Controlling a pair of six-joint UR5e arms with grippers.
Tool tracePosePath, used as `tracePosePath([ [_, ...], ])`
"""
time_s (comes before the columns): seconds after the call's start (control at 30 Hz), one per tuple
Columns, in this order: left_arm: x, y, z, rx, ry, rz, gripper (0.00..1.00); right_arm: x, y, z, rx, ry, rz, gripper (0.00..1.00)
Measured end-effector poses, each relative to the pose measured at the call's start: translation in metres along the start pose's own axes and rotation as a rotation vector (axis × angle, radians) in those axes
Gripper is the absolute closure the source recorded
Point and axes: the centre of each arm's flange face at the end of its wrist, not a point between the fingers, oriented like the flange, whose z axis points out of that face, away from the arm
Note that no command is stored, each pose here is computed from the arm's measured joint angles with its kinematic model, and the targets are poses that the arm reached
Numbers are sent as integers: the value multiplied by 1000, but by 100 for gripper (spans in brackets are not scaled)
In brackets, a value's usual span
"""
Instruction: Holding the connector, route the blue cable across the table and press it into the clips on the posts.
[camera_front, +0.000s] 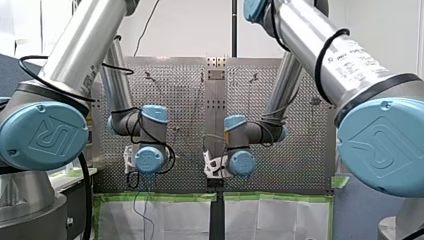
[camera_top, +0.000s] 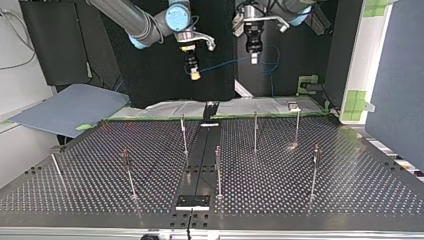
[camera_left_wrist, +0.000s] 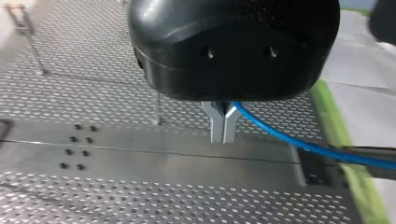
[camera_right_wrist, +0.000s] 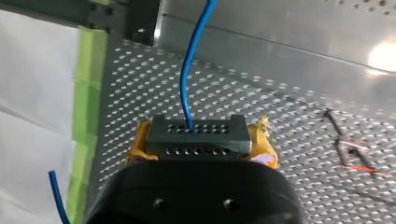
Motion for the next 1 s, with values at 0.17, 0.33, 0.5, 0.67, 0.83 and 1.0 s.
tracePosePath([
  [0.17, -18, -1, 10, -21, -19, -36, 100, 28, -3, 1, 26, 22, 40, 100],
  [0.33, -37, 2, 20, -72, -41, -46, 100, 61, -6, 5, 63, 56, 75, 100],
  [0.5, -58, 6, 31, -131, -65, -47, 100, 101, -6, 11, 99, 102, 90, 100],
  [0.67, -80, 11, 41, -189, -89, -62, 100, 143, -6, 13, 127, 149, 98, 100],
  [0.83, -103, 14, 51, -237, -119, -95, 100, 183, -4, 13, 140, 197, 107, 100],
  [1.0, -127, 15, 62, -262, -148, -118, 100, 210, -6, 17, 156, 236, 113, 100],
])
